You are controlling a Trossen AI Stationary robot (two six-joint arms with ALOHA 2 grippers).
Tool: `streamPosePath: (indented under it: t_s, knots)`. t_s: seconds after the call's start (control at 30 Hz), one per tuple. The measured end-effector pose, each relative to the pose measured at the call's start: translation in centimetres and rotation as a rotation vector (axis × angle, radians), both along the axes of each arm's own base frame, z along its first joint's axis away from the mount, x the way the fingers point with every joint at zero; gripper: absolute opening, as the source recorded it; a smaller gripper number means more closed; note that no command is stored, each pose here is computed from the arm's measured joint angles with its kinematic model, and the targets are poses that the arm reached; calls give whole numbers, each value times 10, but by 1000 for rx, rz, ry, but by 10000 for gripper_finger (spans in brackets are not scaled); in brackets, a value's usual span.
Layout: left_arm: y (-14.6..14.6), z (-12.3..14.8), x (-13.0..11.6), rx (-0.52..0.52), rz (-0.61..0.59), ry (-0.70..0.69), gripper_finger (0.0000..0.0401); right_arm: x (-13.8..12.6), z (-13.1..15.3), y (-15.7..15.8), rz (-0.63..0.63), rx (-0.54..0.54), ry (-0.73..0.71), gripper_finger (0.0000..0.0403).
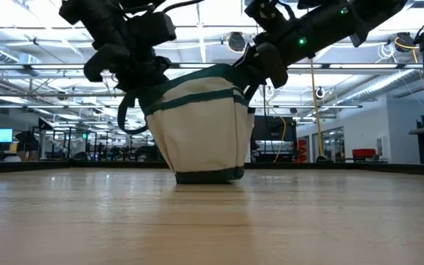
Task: Pick & Place Garden tools in Gardening bag
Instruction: Put the red gloves into the gardening bag
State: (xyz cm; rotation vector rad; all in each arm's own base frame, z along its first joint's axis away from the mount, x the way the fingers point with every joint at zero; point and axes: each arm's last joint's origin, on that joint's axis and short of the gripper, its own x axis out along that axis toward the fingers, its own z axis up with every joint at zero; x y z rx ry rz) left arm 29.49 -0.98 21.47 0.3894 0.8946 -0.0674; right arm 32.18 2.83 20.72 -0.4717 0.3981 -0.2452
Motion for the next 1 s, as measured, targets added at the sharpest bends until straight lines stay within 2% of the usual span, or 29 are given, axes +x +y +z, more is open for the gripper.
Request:
streamPosePath:
  t_s: [0.23,0.4,0.57,0.73,0.83,1.0]
  knots:
    - [-17,0,-2,114,-26,5,153,0,0,0,0,0,0,121]
    - [-34,8,-4,268,16,11,176,0,1,0,-1,1,-10,121]
    - [-49,26,-3,361,45,-25,174,1,3,0,-16,38,-48,121]
    - [-59,38,-1,362,37,-65,156,1,3,0,-49,132,-84,121]
    - [-60,40,-1,381,40,-74,141,1,4,0,-52,142,-88,121]
    - [-62,52,1,507,121,-157,103,1,4,-1,-53,137,-87,121]
